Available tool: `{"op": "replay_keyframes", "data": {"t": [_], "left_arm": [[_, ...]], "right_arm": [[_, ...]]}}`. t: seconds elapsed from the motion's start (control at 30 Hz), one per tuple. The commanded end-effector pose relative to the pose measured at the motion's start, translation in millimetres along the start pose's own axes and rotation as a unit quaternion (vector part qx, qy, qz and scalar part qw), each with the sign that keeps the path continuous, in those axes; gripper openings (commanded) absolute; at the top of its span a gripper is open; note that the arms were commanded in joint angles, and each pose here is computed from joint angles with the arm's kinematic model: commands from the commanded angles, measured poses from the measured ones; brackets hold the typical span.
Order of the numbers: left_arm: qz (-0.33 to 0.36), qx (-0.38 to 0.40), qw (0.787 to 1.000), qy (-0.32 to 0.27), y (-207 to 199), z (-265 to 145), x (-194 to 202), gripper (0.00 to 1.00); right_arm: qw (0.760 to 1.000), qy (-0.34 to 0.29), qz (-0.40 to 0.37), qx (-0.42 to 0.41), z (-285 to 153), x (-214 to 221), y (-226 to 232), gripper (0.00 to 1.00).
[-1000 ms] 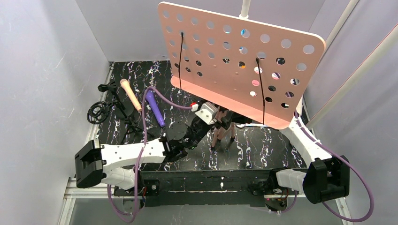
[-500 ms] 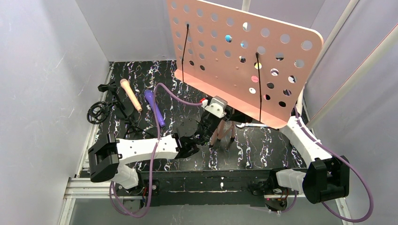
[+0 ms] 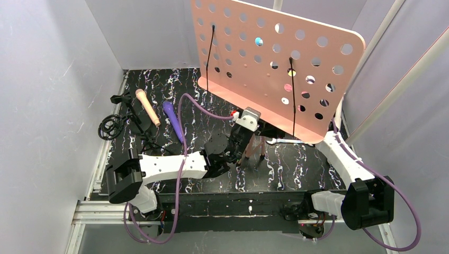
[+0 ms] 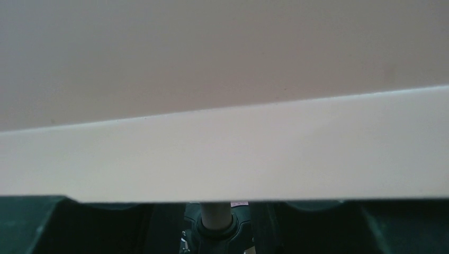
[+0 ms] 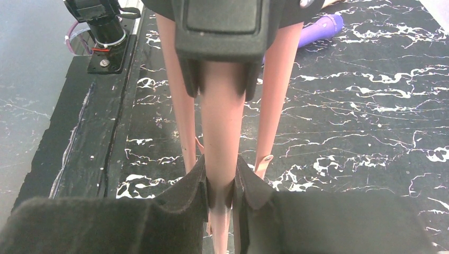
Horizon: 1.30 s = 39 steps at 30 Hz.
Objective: Pack up the instrument practice props
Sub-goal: Unscrew the knob on the music stand.
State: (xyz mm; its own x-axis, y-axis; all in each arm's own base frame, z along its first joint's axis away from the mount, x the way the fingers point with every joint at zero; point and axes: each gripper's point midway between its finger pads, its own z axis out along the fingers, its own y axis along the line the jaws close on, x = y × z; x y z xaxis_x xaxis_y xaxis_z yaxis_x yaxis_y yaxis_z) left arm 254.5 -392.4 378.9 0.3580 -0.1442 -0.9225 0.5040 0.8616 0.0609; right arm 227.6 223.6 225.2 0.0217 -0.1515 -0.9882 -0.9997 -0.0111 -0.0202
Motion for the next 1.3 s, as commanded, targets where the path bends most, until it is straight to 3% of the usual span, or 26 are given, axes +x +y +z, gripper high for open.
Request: {"op": "replay_keyframes", "data": {"t": [0.0, 0.13, 0.33, 0.43, 0.7, 0.83, 0.87, 0.97, 1.2, 1.27], "left_arm": [[-0.017, -0.049, 0.998, -0.027, 16.4, 9.0, -23.2, 0.38], [-0.013, -0.058, 0.998, -0.027, 18.5, 11.0, -22.5, 0.38], [-0.01, -0.079, 0.996, -0.029, 24.5, 12.3, -21.8, 0.5], [-0.007, -0.081, 0.996, -0.03, 25.6, 11.9, -21.7, 0.5], [-0.001, -0.076, 0.996, -0.037, 21.8, 14.6, -22.5, 0.28], [-0.001, -0.059, 0.997, -0.043, 18.1, 14.1, -26.3, 0.0], [0.0, -0.053, 0.998, -0.045, 16.5, 13.9, -27.9, 0.0], [-0.001, -0.042, 0.998, -0.049, 16.7, 13.2, -35.5, 0.0], [-0.024, -0.05, 0.996, -0.077, 31.5, 20.0, -67.5, 0.0], [-0.031, -0.051, 0.995, -0.086, 36.6, 21.4, -78.7, 0.0]], "right_arm": [[0.998, 0.031, 0.045, 0.009, -0.2, 30.4, 7.4, 0.01], [0.998, 0.031, 0.046, 0.009, -0.1, 31.0, 7.6, 0.01], [0.998, 0.031, 0.046, 0.009, -0.1, 31.1, 7.5, 0.01], [0.998, 0.031, 0.046, 0.009, -0.4, 31.2, 7.7, 0.01], [0.998, 0.03, 0.046, 0.01, -0.8, 30.8, 7.7, 0.01], [0.998, 0.029, 0.047, 0.008, -1.2, 30.6, 8.8, 0.01], [0.998, 0.028, 0.047, 0.007, -1.4, 30.2, 9.3, 0.02], [0.999, 0.022, 0.049, -0.002, -1.0, 28.9, 13.6, 0.22], [0.998, 0.003, 0.052, -0.025, -3.0, 20.0, 23.0, 0.9], [0.998, -0.006, 0.055, -0.028, -5.5, 16.4, 24.3, 0.98]]}}
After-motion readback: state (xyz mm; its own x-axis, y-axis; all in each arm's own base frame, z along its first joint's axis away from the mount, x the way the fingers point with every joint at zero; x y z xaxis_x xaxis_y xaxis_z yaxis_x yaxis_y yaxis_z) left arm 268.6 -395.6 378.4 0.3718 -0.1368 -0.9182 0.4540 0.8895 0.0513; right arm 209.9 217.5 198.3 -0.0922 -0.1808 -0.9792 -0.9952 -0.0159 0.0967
